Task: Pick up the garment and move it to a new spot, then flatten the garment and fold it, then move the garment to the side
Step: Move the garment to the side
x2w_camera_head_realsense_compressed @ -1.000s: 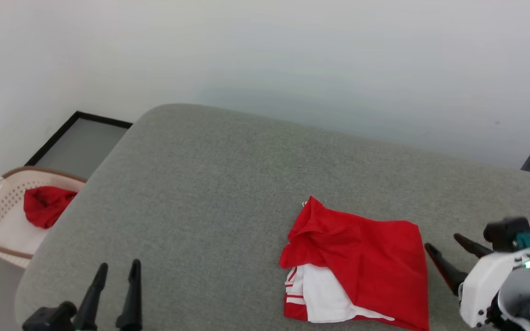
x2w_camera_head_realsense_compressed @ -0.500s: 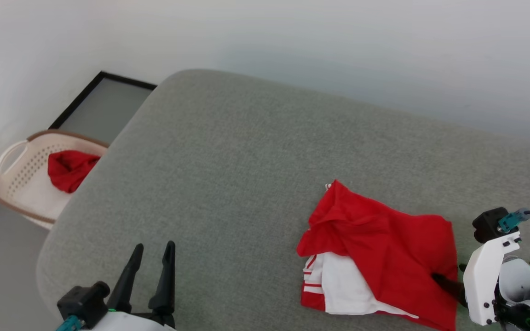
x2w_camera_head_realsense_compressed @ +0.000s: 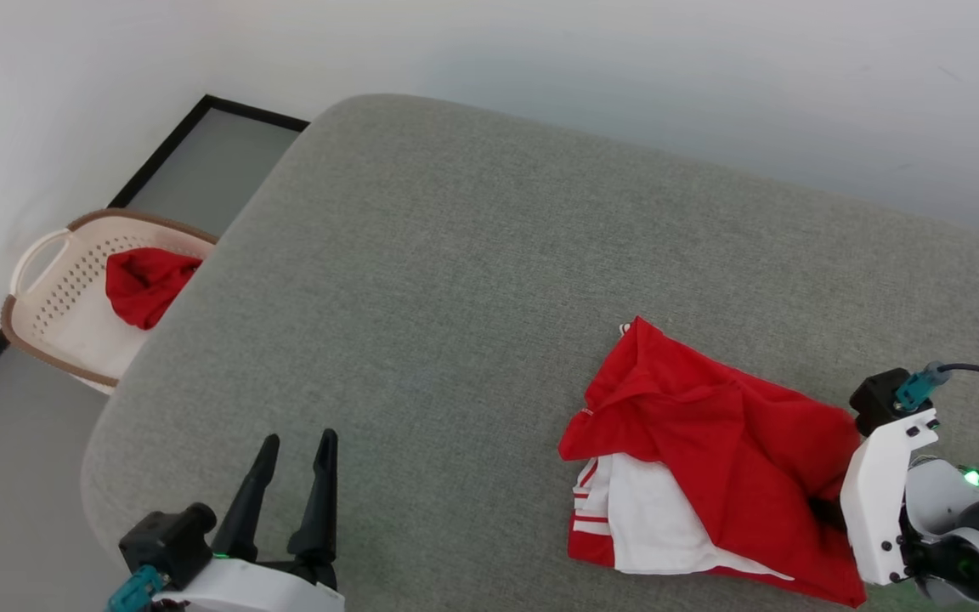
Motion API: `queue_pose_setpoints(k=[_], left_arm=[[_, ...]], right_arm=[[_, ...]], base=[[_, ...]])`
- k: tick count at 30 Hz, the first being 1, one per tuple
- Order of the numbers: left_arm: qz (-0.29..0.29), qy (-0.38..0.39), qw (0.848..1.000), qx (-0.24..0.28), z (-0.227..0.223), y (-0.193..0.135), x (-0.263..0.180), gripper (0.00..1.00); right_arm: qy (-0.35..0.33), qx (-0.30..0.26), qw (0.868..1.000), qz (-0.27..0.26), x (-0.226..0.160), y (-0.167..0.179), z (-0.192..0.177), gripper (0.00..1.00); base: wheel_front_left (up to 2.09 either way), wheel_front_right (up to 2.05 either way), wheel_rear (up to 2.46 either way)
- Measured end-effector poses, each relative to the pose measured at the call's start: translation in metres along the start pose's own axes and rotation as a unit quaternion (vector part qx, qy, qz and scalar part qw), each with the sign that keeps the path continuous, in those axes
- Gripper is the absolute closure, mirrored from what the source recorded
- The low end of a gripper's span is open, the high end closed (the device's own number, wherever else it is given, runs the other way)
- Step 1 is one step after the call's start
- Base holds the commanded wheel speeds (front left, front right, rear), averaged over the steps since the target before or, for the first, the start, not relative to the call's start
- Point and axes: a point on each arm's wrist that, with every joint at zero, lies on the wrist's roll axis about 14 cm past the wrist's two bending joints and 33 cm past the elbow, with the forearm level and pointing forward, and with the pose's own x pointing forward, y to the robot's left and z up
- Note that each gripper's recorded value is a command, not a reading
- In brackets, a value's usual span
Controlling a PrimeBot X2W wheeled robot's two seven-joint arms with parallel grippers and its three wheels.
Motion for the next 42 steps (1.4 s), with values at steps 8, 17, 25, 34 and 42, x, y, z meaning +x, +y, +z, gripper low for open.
queue_pose_setpoints(k=[8,17,25,34,42], left_arm=[[-0.007,0.001,1.000,-0.001,-0.001,-0.004,0.005,0.00],[-0.032,-0.003,0.999,-0.002,0.000,-0.019,0.016,0.00],[-0.064,0.000,0.998,0.001,-0.003,-0.039,0.027,0.00],[-0.102,0.008,0.995,0.003,-0.010,-0.067,0.047,0.00],[-0.131,0.024,0.991,0.008,-0.023,-0.088,0.066,0.00]], right_arm=[[-0.031,0.004,0.999,-0.011,-0.014,-0.013,0.014,1.00],[-0.093,-0.006,0.994,-0.062,-0.055,-0.052,0.042,1.00],[-0.119,-0.018,0.984,-0.130,-0.099,-0.096,0.053,1.00],[-0.137,-0.020,0.967,-0.213,-0.145,-0.155,0.060,1.00],[-0.128,-0.009,0.953,-0.274,-0.165,-0.206,0.047,1.00]], base=[[0.00,0.00,0.00],[0.00,0.00,0.00],[0.00,0.00,0.00],[0.00,0.00,0.00],[0.00,0.00,0.00]])
